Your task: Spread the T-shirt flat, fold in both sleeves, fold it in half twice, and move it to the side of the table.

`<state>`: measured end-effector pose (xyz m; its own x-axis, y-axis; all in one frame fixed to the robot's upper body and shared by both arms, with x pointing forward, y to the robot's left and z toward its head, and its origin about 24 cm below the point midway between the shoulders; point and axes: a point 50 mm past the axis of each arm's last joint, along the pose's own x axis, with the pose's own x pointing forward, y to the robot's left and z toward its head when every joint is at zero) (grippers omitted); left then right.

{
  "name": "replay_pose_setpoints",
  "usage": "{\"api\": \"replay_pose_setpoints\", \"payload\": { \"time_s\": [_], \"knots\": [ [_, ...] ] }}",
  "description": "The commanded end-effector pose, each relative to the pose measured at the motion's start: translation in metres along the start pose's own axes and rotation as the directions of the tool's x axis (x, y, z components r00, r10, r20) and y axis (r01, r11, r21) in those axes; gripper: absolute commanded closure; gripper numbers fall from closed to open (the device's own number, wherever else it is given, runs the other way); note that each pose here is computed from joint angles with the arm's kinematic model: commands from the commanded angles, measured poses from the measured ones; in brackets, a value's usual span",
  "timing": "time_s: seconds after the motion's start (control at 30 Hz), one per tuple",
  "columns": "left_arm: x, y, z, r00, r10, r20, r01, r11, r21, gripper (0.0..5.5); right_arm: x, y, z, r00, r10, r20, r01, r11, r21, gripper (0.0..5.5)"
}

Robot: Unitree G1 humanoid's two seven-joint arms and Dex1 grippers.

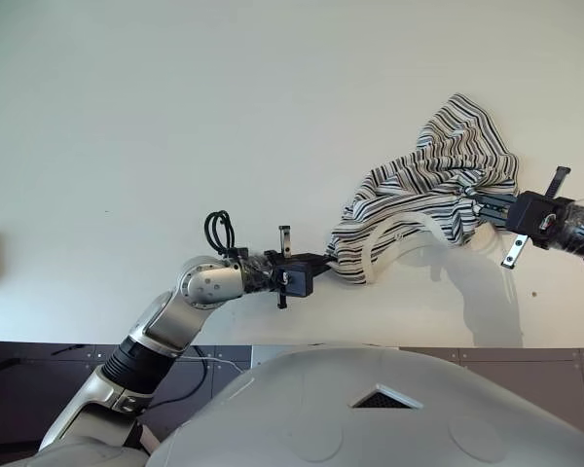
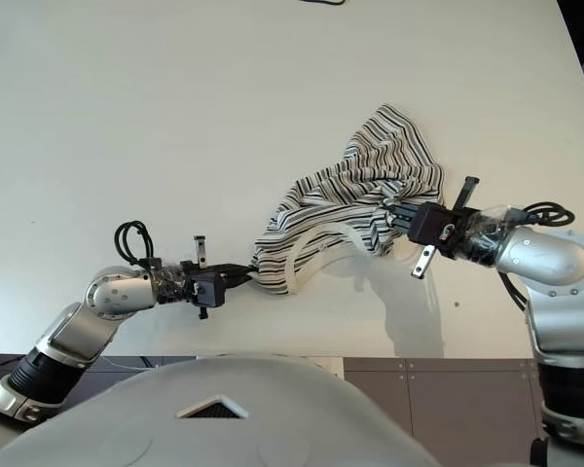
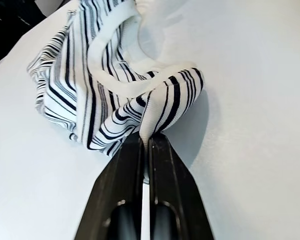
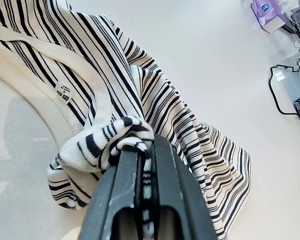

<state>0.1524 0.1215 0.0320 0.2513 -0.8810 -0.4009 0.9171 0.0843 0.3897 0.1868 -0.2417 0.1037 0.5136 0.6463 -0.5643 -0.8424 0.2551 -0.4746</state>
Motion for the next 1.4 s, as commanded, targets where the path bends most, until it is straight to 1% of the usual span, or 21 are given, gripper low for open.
{"api": "replay_pose_setpoints", "payload": {
  "time_s": [0.03,0.07,0.13,0.23,0.33,0.47,0.57,0.67,0.8,0.9,0.97,1.1,1.23,1.4],
  "knots": [
    [-0.005,0.012,-0.001,0.997,0.077,0.011,-0.077,0.996,-0.04,5.37,0.0,-0.004,0.003,0.999,-0.038,0.016,0.038,0.999,0.008,5.4],
    [-0.007,0.015,-0.002,0.995,0.099,0.011,-0.098,0.994,-0.056,5.37,-0.001,-0.005,0.004,0.998,-0.051,0.022,0.05,0.999,0.016,5.4],
    [-0.017,0.032,-0.005,0.98,0.2,0.007,-0.198,0.974,-0.114,5.37,-0.004,-0.013,0.007,0.993,-0.107,0.052,0.104,0.993,0.058,5.4],
    [-0.039,0.073,-0.005,0.915,0.403,0.014,-0.392,0.898,-0.2,5.37,-0.013,-0.032,0.015,0.966,-0.232,0.118,0.213,0.965,0.152,5.4],
    [-0.053,0.105,0.001,0.854,0.518,0.041,-0.498,0.839,-0.219,5.37,-0.019,-0.046,0.023,0.932,-0.319,0.169,0.278,0.934,0.226,5.4],
    [-0.069,0.137,0.017,0.797,0.597,0.092,-0.576,0.797,-0.183,5.37,-0.027,-0.067,0.034,0.874,-0.423,0.238,0.345,0.886,0.31,5.4],
    [-0.079,0.163,0.037,0.763,0.632,0.136,-0.617,0.775,-0.136,5.37,-0.033,-0.085,0.054,0.824,-0.463,0.326,0.351,0.869,0.348,5.4],
    [-0.098,0.184,0.062,0.756,0.632,0.172,-0.629,0.773,-0.077,5.37,-0.046,-0.105,0.075,0.782,-0.475,0.404,0.347,0.87,0.351,5.4],
    [-0.128,0.189,0.091,0.797,0.564,0.217,-0.572,0.82,-0.034,5.37,-0.068,-0.117,0.092,0.748,-0.472,0.467,0.332,0.875,0.354,5.4],
    [-0.152,0.191,0.112,0.805,0.532,0.261,-0.545,0.838,-0.026,5.37,-0.081,-0.119,0.104,0.725,-0.457,0.516,0.303,0.884,0.356,5.4],
    [-0.167,0.192,0.127,0.803,0.515,0.301,-0.533,0.846,-0.023,5.37,-0.09,-0.121,0.113,0.703,-0.443,0.557,0.277,0.891,0.36,5.4],
    [-0.201,0.193,0.162,0.772,0.498,0.395,-0.531,0.847,-0.028,5.37,-0.115,-0.125,0.134,0.641,-0.411,0.648,0.224,0.908,0.354,5.4],
    [-0.216,0.181,0.184,0.796,0.435,0.421,-0.473,0.881,-0.017,5.37,-0.136,-0.116,0.144,0.616,-0.39,0.684,0.209,0.919,0.336,5.4],
    [-0.23,0.159,0.206,0.812,0.378,0.444,-0.408,0.912,-0.03,5.37,-0.149,-0.09,0.152,0.606,-0.375,0.701,0.194,0.925,0.327,5.4]
  ]
}}
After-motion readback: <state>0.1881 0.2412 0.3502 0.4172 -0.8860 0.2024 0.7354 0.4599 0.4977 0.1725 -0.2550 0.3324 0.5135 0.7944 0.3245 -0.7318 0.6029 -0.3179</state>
